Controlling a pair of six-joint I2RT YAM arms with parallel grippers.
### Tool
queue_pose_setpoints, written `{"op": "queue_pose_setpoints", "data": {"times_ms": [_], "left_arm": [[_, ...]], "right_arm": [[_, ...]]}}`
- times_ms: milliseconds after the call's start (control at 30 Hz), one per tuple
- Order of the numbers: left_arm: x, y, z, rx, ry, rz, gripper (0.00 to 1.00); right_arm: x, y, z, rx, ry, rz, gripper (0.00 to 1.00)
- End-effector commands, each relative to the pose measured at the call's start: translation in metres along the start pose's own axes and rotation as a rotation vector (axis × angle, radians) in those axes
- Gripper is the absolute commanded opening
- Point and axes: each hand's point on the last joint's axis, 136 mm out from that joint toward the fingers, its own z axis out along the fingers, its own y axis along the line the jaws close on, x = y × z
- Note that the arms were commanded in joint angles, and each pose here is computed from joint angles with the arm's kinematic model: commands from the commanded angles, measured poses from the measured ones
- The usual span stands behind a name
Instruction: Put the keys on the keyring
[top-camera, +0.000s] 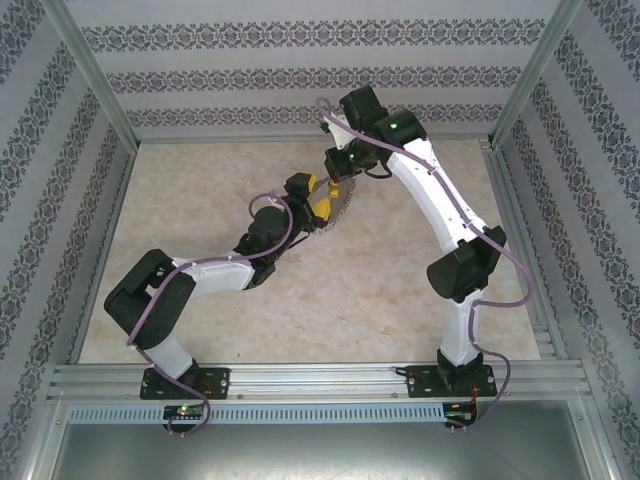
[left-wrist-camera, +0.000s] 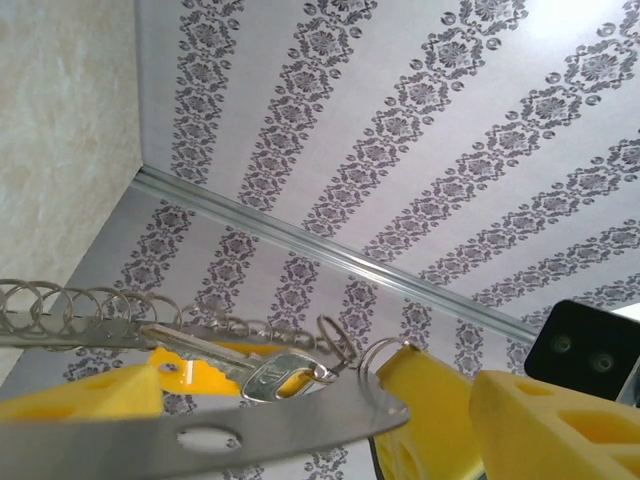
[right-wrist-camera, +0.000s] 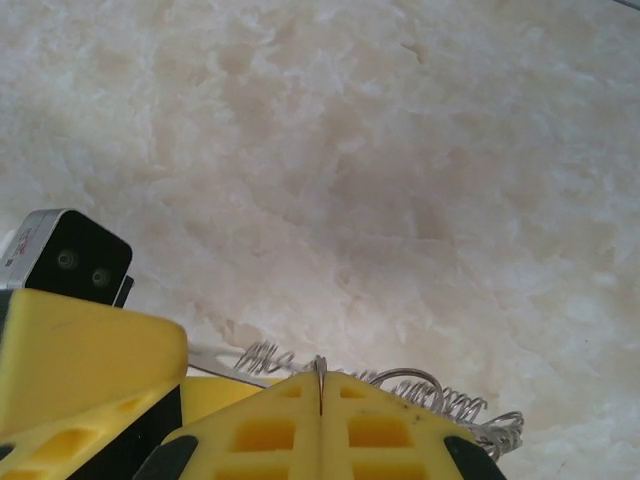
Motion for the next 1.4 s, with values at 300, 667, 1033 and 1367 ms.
{"op": "queue_pose_setpoints", "data": {"times_ms": [300, 667, 1033, 1367], "left_arm": [[-0.012, 0.012, 0.000, 0.034, -0.041, -0.013, 0.70], [-0.015, 0.013, 0.010, 0.067, -0.038, -0.016, 0.49], [-0.013, 0.002, 0.015, 0.109, -0.040, 0.013, 0.33], [-0.011, -0.008, 0.018, 0.138, -0.039, 0.086, 0.00]], "right_arm": [[-0.012, 0.016, -0.035, -0.059, -0.105, -0.014, 0.00], [-0.005, 0.019, -0.040, -0.069, -0.111, -0.022, 0.00], [-0.001, 0.020, -0.044, -0.074, -0.119, -0.026, 0.00], [0.010, 0.018, -0.051, -0.074, -0.140, -0.008, 0.00]]}}
